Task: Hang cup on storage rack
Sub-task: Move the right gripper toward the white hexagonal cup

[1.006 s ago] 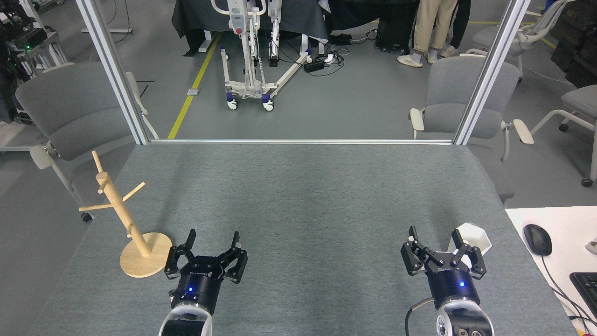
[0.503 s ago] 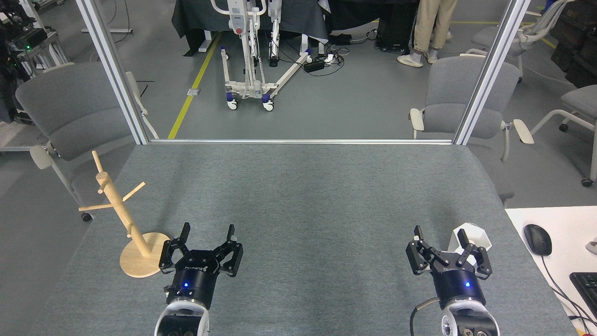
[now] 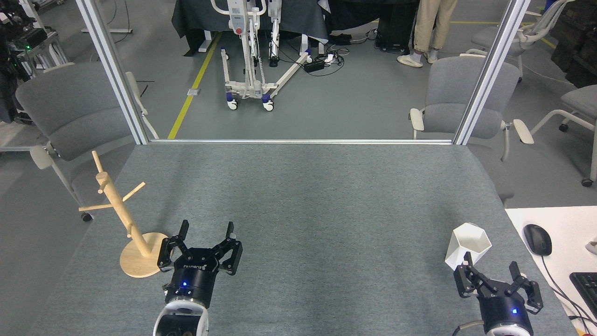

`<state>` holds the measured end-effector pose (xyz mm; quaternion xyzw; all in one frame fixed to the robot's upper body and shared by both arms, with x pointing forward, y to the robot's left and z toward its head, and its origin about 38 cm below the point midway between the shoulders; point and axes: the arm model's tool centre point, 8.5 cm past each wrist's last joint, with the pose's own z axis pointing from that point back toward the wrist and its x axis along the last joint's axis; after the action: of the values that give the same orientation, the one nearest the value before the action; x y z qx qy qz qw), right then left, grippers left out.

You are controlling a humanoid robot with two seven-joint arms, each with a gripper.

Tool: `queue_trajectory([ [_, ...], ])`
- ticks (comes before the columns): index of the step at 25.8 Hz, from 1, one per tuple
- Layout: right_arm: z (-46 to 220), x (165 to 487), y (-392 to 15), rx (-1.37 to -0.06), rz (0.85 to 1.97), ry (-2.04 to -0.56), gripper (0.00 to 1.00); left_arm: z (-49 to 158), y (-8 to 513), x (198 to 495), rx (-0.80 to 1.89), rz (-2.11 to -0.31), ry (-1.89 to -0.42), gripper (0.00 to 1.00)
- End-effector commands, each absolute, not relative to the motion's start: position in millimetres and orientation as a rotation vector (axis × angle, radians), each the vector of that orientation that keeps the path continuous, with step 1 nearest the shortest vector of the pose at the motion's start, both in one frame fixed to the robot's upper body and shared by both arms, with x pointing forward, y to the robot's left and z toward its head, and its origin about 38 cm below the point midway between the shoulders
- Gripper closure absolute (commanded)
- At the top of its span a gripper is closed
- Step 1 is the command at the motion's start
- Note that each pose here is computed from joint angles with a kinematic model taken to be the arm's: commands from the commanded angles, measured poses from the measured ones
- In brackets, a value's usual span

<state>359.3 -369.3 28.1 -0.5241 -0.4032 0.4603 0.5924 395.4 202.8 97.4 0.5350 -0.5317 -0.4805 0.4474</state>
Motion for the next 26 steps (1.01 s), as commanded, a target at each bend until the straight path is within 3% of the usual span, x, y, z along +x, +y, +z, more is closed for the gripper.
queue_trajectory([
  [1,10.6,352.5,-384.4,-1.204,1.093,-0.892,0.0,93.7,202.9,393.1,1.32,-1.198,-1.315,0.01],
  [11,6.0,367.5,-404.9,-1.191,1.163,-0.939,0.0,76.9,204.7,385.4,1.292,-1.213,-1.277,0.01],
  [26,6.1,385.3,-400.1,-1.185,1.186,-0.963,0.0,87.9,203.4,394.5,1.312,-1.195,-1.299,0.01],
])
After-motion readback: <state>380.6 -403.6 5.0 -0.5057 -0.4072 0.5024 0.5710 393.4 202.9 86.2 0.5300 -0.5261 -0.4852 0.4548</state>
